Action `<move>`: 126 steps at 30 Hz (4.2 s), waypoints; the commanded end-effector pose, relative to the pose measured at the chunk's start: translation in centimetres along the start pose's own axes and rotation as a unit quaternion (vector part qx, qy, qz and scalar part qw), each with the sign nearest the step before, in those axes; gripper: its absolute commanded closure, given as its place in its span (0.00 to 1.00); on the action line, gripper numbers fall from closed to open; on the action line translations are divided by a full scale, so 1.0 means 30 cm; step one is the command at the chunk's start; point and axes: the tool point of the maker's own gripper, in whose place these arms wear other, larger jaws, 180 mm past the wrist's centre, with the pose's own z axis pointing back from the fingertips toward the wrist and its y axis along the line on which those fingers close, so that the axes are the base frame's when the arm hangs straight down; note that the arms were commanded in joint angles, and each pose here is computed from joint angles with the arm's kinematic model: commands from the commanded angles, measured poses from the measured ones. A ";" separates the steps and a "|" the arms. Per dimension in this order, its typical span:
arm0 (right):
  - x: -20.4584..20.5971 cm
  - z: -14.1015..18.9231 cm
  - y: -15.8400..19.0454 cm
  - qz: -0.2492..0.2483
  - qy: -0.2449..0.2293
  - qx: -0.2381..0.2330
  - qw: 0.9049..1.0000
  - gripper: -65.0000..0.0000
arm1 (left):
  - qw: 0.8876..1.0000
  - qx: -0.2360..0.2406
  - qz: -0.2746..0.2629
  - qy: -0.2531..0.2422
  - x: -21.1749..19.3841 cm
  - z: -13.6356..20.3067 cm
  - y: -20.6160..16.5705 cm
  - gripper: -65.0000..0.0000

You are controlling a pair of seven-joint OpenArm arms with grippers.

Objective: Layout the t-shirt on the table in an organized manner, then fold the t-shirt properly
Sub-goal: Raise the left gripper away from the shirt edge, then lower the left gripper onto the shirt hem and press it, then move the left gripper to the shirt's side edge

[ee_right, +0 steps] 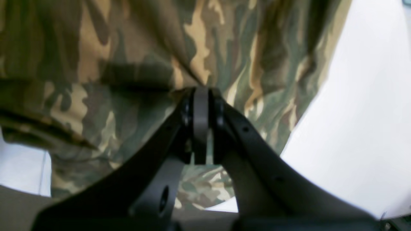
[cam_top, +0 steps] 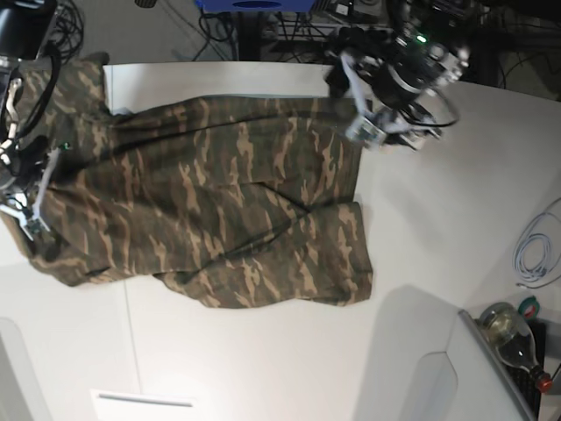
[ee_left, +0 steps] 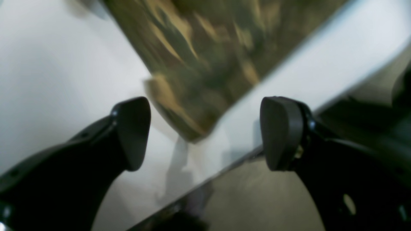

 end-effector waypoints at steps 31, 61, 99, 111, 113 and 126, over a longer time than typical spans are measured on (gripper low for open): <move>0.041 0.104 0.048 0.022 -0.047 -0.022 0.998 0.98 | 0.982 0.012 0.108 -0.157 -0.306 -0.019 0.020 1.00; -0.037 -0.223 -0.136 -0.125 0.007 0.063 0.990 0.59 | 0.989 -0.015 0.041 -0.138 0.343 -0.551 0.137 1.00; -0.080 0.088 0.052 -0.152 -0.141 -0.011 0.978 0.58 | 0.969 0.071 0.129 -0.198 -0.040 -0.056 0.223 0.57; -0.095 0.074 0.103 -0.163 -0.134 0.003 0.977 0.58 | 0.943 0.051 0.245 -0.220 -0.149 -0.063 0.173 0.24; -0.095 0.074 0.103 -0.163 -0.134 0.003 0.977 0.58 | 0.931 0.028 0.271 -0.241 -0.118 -0.064 0.172 0.24; -0.106 0.075 0.098 -0.172 -0.134 0.001 0.976 0.58 | 0.888 -0.012 0.385 -0.249 -0.061 -0.243 0.161 0.24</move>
